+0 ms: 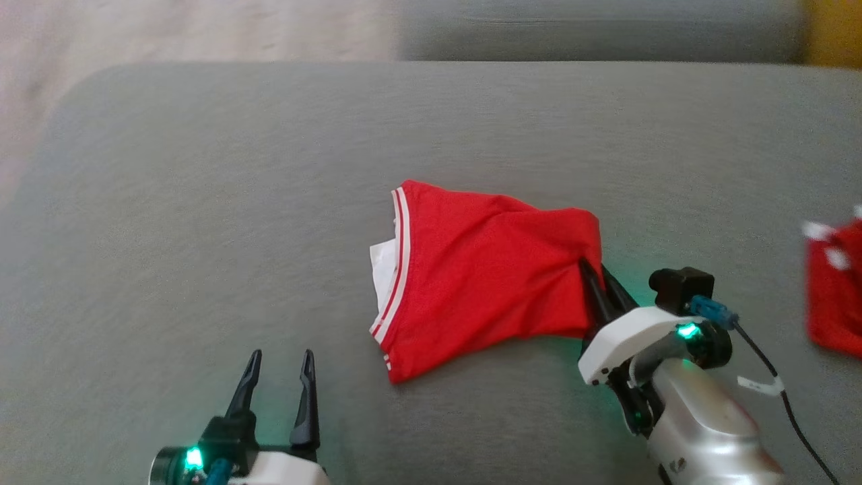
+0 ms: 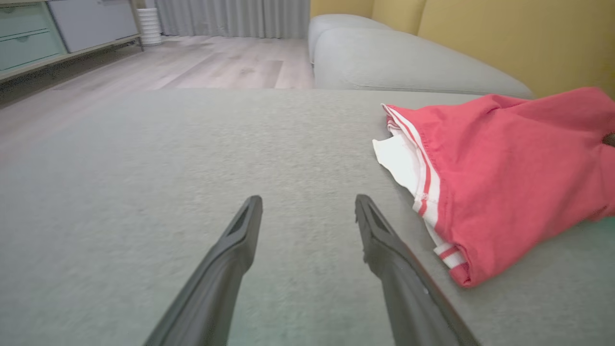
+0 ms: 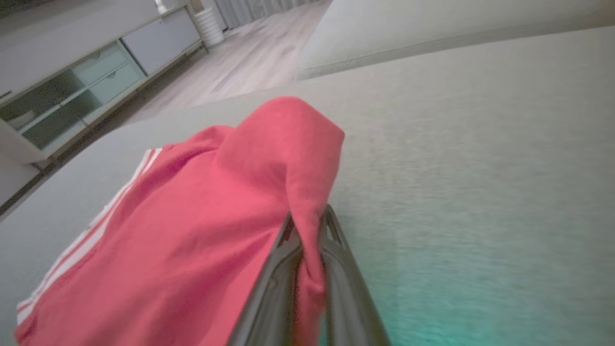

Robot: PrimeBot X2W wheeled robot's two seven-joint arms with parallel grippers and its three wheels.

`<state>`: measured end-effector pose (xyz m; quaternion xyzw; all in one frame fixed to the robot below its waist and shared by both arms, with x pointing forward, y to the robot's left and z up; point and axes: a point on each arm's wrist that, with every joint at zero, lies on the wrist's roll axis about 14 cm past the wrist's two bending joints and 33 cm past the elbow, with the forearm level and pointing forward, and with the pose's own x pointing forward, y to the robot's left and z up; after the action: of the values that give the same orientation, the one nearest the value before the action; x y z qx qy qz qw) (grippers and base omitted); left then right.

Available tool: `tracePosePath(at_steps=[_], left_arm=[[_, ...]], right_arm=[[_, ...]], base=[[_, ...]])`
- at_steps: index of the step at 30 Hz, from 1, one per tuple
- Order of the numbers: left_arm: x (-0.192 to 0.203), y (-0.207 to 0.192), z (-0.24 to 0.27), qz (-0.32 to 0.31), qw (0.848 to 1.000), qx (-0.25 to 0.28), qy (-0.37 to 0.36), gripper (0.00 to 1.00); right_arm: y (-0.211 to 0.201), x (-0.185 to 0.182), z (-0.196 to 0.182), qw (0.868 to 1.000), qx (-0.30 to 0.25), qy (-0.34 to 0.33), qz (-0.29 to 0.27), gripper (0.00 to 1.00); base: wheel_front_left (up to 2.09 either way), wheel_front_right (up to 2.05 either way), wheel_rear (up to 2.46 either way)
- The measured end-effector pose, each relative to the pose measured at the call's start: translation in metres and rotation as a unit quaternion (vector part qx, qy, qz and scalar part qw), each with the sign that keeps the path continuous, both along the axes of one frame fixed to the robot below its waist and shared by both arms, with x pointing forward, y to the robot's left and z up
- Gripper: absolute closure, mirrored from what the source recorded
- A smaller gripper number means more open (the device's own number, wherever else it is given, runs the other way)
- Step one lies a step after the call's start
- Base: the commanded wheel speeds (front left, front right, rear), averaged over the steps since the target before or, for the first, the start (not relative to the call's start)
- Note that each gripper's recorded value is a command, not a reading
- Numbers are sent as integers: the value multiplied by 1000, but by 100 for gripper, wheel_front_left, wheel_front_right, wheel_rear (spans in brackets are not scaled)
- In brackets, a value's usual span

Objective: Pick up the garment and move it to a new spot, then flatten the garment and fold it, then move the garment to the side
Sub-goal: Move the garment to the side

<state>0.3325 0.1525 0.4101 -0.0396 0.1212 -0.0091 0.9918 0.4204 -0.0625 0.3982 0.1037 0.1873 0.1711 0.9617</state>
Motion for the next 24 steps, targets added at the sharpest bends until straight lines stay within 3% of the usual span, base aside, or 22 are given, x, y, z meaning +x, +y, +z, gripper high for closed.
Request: tracePosePath(at_steps=[7,15,20,24], left_arm=[[42,-83,13,-130,991,-18,-25,0],[42,-182,6,-274,961,-35,-10,0],[35,-215,1,-323,946,-41,-3,0],[33,-212,-8,-324,945,-38,10,0]], right_arm=[[-82,-32,8,994,-5,-13,-110,100],[-164,-81,16,972,-17,-23,-232,100],[-197,-97,23,960,-37,-31,-276,100],[-229,-76,52,956,-86,-66,-274,100]], base=[[0,0,0],[0,0,0],[0,0,0],[0,0,0]])
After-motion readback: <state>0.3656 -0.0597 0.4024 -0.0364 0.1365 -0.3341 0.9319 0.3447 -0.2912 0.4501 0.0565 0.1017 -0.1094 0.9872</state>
